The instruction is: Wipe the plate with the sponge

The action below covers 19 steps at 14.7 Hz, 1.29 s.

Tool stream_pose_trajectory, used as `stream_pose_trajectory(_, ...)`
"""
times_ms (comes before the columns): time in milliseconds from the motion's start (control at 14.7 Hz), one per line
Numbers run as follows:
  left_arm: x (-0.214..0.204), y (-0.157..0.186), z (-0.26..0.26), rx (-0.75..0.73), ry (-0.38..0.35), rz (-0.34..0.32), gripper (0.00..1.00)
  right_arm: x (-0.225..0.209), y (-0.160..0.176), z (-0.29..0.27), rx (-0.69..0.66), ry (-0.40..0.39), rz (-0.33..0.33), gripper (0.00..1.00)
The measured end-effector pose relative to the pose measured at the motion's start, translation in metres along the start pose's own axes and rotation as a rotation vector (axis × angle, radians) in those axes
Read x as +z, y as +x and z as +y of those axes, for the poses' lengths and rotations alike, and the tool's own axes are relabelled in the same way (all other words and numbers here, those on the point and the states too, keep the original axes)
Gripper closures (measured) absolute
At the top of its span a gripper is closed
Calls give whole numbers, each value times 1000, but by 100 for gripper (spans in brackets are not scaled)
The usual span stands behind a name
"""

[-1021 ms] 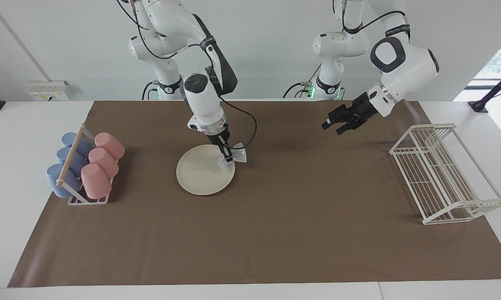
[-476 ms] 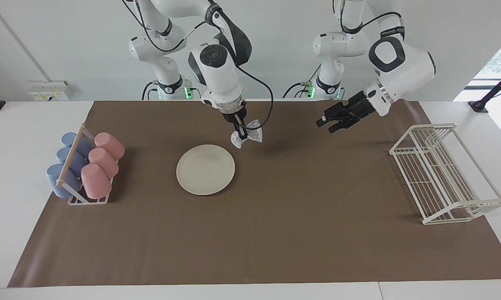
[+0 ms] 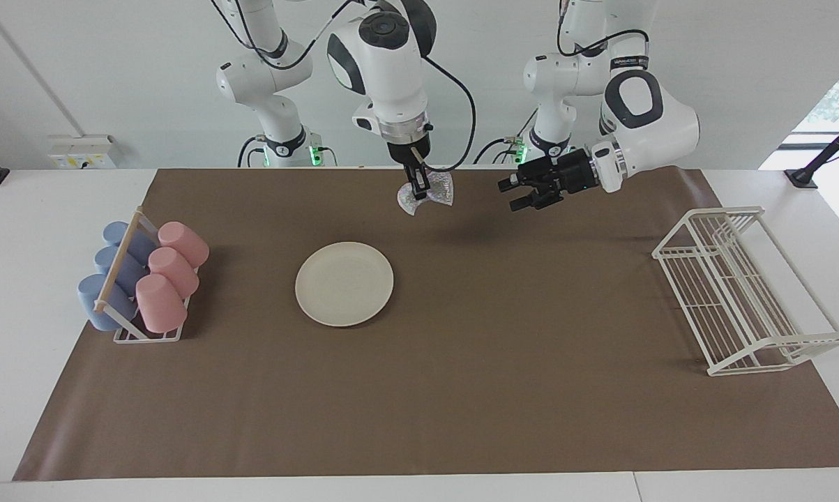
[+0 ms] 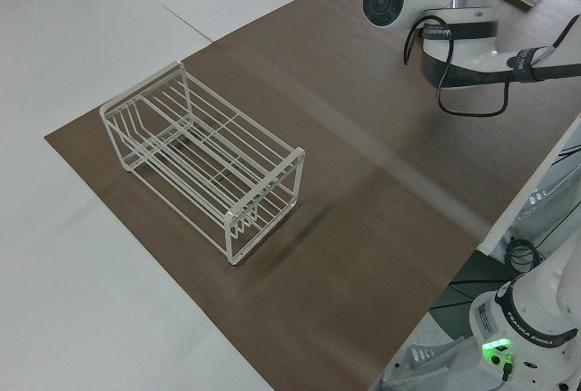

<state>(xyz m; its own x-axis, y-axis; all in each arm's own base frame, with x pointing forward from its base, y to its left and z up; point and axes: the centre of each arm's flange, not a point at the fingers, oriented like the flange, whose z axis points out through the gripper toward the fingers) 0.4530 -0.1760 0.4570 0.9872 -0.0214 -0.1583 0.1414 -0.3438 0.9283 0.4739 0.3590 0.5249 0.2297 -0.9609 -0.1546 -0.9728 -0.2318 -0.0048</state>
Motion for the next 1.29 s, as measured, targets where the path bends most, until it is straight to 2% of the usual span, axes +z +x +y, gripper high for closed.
stream_pose_trajectory(204,26,-9,11,14,-30,-32,0,2,0,-1,1,-3,1,90)
stream_pose_trajectory(612,83,-22,16,39,13,-29,0,2,0,-1,1,-4,2,90)
stream_pose_trajectory(749,86,-22,14,37,16,-31,3,2,0,-1,1,-4,2,90)
stream_pose_trajectory(817,86,-22,14,38,16,-32,10,2,0,-1,1,-4,2,90)
stream_pose_trajectory(885,87,-22,14,38,15,-31,10,2,0,-1,1,-4,2,90)
stream_pose_trajectory(953,88,-22,15,33,7,-24,17,2,0,-1,1,-4,2,90)
stream_pose_trajectory(1293,101,-27,18,-3,-9,0,76,2,1,-1,1,-3,2,90)
